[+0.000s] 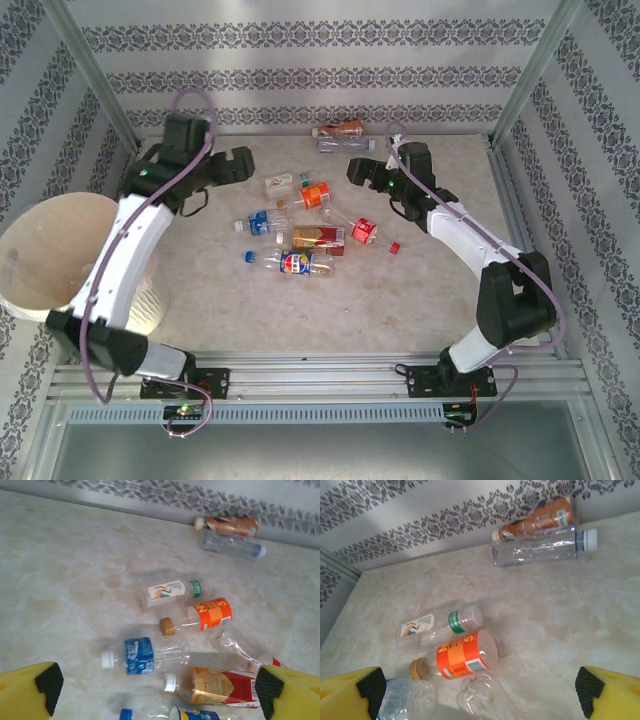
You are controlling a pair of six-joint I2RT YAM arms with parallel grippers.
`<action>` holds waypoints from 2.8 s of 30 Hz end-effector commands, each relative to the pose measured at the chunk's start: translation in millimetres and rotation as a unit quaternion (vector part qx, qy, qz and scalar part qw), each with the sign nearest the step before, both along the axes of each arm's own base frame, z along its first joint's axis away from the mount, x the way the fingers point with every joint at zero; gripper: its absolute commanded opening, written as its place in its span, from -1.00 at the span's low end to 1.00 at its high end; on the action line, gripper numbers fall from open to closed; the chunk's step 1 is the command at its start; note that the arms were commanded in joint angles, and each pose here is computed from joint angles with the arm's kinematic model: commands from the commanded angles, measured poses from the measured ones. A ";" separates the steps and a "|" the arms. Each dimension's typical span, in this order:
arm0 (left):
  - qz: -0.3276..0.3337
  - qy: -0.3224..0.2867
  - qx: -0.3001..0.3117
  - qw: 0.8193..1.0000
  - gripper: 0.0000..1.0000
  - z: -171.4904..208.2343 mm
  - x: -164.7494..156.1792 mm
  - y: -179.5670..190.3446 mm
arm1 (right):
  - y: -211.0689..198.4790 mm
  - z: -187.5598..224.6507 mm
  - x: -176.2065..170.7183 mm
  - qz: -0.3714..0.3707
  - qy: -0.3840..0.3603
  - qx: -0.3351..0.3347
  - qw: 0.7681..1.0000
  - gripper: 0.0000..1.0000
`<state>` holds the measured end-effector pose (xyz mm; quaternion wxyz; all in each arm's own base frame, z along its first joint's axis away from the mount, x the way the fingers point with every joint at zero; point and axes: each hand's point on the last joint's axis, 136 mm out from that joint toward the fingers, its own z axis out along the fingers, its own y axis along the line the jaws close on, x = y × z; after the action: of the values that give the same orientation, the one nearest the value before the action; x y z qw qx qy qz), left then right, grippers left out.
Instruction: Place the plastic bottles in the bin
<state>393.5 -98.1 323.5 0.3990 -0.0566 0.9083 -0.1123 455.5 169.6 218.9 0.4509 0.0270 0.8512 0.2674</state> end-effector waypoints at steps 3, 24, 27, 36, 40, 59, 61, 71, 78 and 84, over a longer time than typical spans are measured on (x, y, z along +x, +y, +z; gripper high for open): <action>-0.126 -0.026 0.050 0.990 0.99 -16.4 38.4 -45.9 | -15.0 16.4 -15.8 -0.011 -0.019 -0.004 1.000 0.96; -0.354 0.056 0.234 0.904 0.99 -178.5 141.5 -43.0 | -50.5 36.2 -51.2 -0.044 -0.053 -0.051 0.996 0.96; -0.370 0.069 0.246 0.893 0.99 -194.7 149.2 -42.6 | -50.6 42.1 -53.3 -0.041 -0.054 -0.054 0.996 0.96; -0.404 0.112 0.238 0.876 1.00 -236.6 159.4 -47.4 | -56.0 53.2 -56.2 -0.046 -0.067 -0.069 0.994 0.96; -0.411 0.111 0.228 0.876 0.99 -246.3 162.9 -52.7 | -53.5 54.8 -57.5 -0.040 -0.068 -0.063 0.995 0.96; -0.375 0.116 0.184 0.901 0.42 -271.5 186.2 -43.7 | -54.9 57.5 -61.2 -0.054 -0.064 -0.060 0.995 0.96; -0.363 0.113 0.181 0.907 0.29 -267.3 189.3 -42.4 | -54.1 56.7 -61.7 -0.053 -0.062 -0.060 0.995 0.96; -0.277 0.060 0.140 0.949 -0.27 -211.5 199.2 -41.0 | -44.1 53.9 -67.8 -0.029 -0.069 -0.059 0.995 0.96; -0.214 0.026 0.099 0.971 -0.33 -165.2 191.1 -37.0 | -28.9 52.8 -70.1 -0.005 -0.076 -0.059 0.995 0.96; -0.149 0.009 0.065 0.987 -0.38 -130.2 172.9 -27.8 | -5.9 51.6 -72.9 0.038 -0.090 -0.074 0.992 0.96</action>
<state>563.0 -136.9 159.5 0.3302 0.1673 0.9231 -0.1040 383.1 150.5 265.4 0.5049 -0.0297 0.8351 0.2163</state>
